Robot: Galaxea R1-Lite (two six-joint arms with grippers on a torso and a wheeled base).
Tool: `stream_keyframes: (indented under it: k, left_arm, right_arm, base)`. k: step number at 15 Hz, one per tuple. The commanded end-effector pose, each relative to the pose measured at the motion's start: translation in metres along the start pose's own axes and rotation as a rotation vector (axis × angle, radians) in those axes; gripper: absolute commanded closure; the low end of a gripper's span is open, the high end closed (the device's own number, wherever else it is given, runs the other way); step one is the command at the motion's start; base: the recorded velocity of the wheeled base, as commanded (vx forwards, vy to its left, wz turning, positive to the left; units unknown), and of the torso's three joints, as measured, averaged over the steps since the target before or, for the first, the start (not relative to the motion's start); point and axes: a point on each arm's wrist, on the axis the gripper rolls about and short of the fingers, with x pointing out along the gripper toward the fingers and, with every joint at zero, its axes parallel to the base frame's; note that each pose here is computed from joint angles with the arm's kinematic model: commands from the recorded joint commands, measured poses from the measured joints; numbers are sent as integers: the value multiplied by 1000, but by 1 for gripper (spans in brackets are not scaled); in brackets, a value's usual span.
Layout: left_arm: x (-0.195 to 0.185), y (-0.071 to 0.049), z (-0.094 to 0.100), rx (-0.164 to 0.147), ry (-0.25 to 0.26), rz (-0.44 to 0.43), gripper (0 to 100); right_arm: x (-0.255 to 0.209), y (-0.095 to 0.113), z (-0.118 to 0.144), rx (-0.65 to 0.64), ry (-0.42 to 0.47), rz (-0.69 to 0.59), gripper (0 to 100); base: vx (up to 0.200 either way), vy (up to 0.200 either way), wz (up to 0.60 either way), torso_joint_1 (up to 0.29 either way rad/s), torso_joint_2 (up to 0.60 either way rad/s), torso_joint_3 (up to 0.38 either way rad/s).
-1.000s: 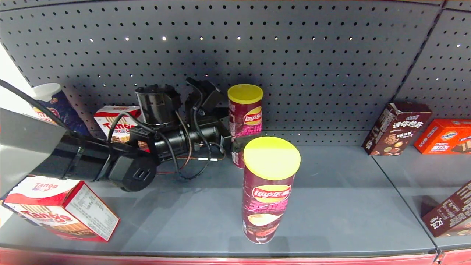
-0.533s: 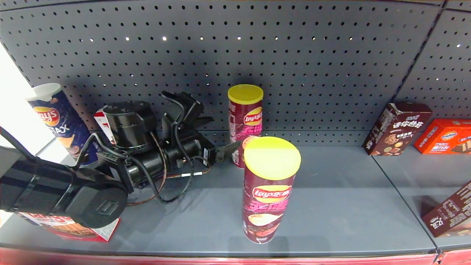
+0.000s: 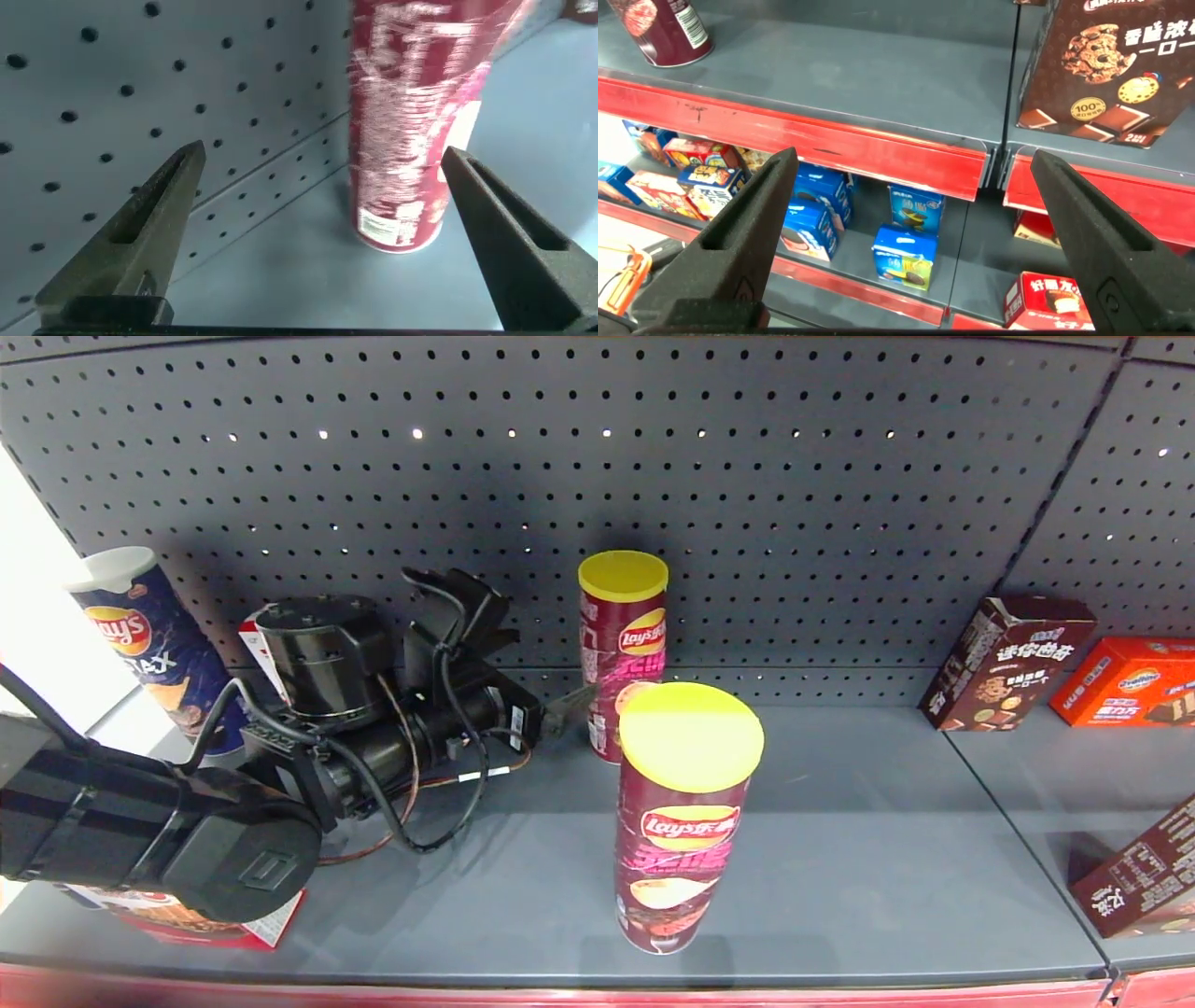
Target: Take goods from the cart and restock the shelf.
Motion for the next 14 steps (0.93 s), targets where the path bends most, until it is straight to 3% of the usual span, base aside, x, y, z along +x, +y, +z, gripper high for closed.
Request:
stream_keyframes:
  k: [1, 14]
  left_arm:
    - [3, 0, -3, -3, 6, 2, 0]
    - [14, 5, -8, -5, 25, 76, 0]
  right_arm:
    - [0, 0, 0, 0, 1, 0, 0]
    - [0, 0, 0, 0, 1, 0, 0]
  base:
    - [0, 0, 0, 0, 0, 0]
    - [0, 0, 0, 0, 0, 0]
